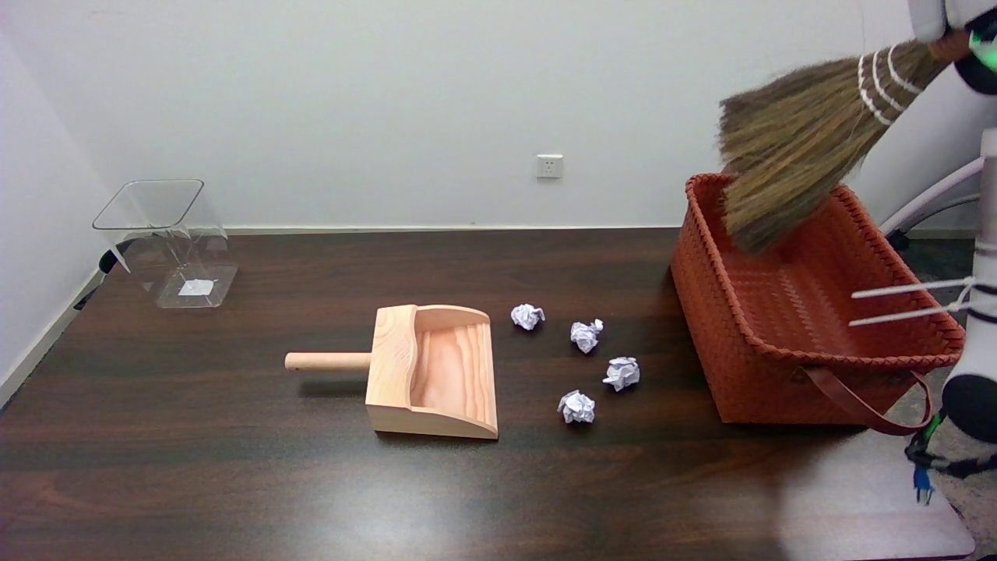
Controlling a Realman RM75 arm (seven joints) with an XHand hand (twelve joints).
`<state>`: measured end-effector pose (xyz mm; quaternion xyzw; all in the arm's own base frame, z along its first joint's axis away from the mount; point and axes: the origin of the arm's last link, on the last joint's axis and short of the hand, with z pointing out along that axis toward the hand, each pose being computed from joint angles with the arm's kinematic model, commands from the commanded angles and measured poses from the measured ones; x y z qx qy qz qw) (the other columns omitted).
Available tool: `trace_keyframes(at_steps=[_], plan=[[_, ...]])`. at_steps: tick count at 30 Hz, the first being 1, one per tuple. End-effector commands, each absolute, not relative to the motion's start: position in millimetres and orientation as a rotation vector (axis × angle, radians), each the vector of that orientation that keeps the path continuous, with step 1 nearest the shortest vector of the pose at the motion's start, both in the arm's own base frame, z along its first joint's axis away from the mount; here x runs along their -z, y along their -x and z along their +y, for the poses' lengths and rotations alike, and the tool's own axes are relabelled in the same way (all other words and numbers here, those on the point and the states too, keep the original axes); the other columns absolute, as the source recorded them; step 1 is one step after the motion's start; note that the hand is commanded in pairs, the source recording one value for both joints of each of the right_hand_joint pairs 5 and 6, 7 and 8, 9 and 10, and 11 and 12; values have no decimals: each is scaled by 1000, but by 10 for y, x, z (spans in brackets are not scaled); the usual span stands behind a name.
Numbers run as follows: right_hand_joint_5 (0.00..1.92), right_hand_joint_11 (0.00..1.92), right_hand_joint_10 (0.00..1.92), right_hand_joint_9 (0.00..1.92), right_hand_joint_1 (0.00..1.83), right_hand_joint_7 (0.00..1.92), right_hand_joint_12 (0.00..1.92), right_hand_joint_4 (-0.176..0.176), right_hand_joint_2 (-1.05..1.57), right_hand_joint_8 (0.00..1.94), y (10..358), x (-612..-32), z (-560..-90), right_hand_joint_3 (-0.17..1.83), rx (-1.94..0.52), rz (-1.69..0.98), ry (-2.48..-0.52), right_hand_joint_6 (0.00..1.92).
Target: Pick up the broom in the basket.
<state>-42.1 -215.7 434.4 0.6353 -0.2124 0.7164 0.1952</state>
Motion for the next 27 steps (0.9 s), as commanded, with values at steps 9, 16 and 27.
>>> trace_keyframes(at_steps=[9,16,27], plan=[[1920,1805,1920,1920,1339,1920,1805,0,1571,1920,1342,-3734,-2026,450,-1957,-839,-1603,1920],[1920,1803,1920,1920,1338,1920,1803,0,1571,1920,1435,-3575,-2112,449,-1896,-917,-1604,1920],[1920,1796,1920,1920,1334,1920,1796,0,1571,1920,1535,-3173,-2654,447,-1500,-1115,-1700,1920]])
